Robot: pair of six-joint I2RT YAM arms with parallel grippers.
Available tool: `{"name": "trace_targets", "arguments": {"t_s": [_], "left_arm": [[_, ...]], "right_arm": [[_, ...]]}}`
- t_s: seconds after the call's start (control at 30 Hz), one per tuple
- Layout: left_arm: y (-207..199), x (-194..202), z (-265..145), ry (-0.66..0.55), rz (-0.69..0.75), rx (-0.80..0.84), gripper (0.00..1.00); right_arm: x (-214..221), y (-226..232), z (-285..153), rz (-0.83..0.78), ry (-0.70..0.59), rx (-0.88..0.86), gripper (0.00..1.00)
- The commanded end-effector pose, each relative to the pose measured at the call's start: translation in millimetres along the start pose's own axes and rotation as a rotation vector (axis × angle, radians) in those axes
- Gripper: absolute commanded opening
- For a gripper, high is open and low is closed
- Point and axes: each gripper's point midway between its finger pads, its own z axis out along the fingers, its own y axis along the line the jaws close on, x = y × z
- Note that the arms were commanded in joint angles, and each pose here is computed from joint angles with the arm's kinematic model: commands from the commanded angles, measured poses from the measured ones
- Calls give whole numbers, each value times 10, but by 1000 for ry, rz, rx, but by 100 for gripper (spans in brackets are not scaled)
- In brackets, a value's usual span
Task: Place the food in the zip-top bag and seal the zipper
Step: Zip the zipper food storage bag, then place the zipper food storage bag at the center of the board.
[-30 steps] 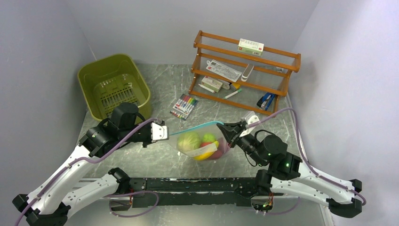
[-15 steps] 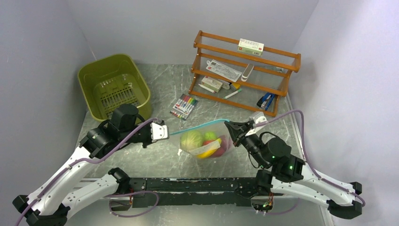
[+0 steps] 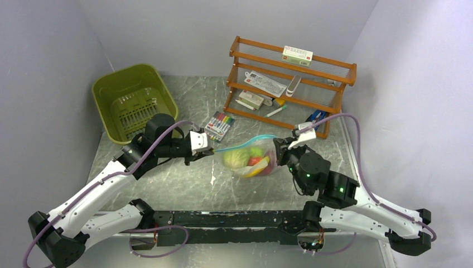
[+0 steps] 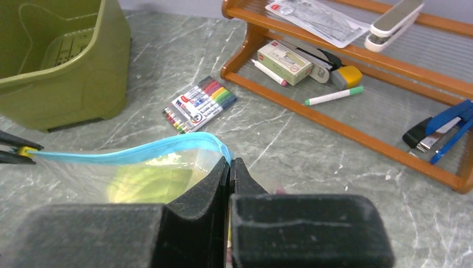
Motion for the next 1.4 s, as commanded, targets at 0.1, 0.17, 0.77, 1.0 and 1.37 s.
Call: {"name": "trace_targets", "arguments": {"t_s": [0.1, 0.17, 0.77, 1.0, 1.37], "left_arm": [[338, -546, 56, -161, 86, -85, 7], [311, -636, 91, -163, 73, -31, 7], [125, -48, 213, -178, -399, -123, 7], [669, 423, 429, -18, -461, -361, 7], [935, 364, 391, -25, -461, -436, 99]], "right_arm": [[-326, -227, -135, 98, -137, 49, 0], [-349, -243, -158, 104, -82, 73, 0], [124, 117, 61, 114, 127, 44, 0], [656, -247, 882, -20, 252, 98, 0], [655, -395, 1282, 47, 308, 88, 37]]}}
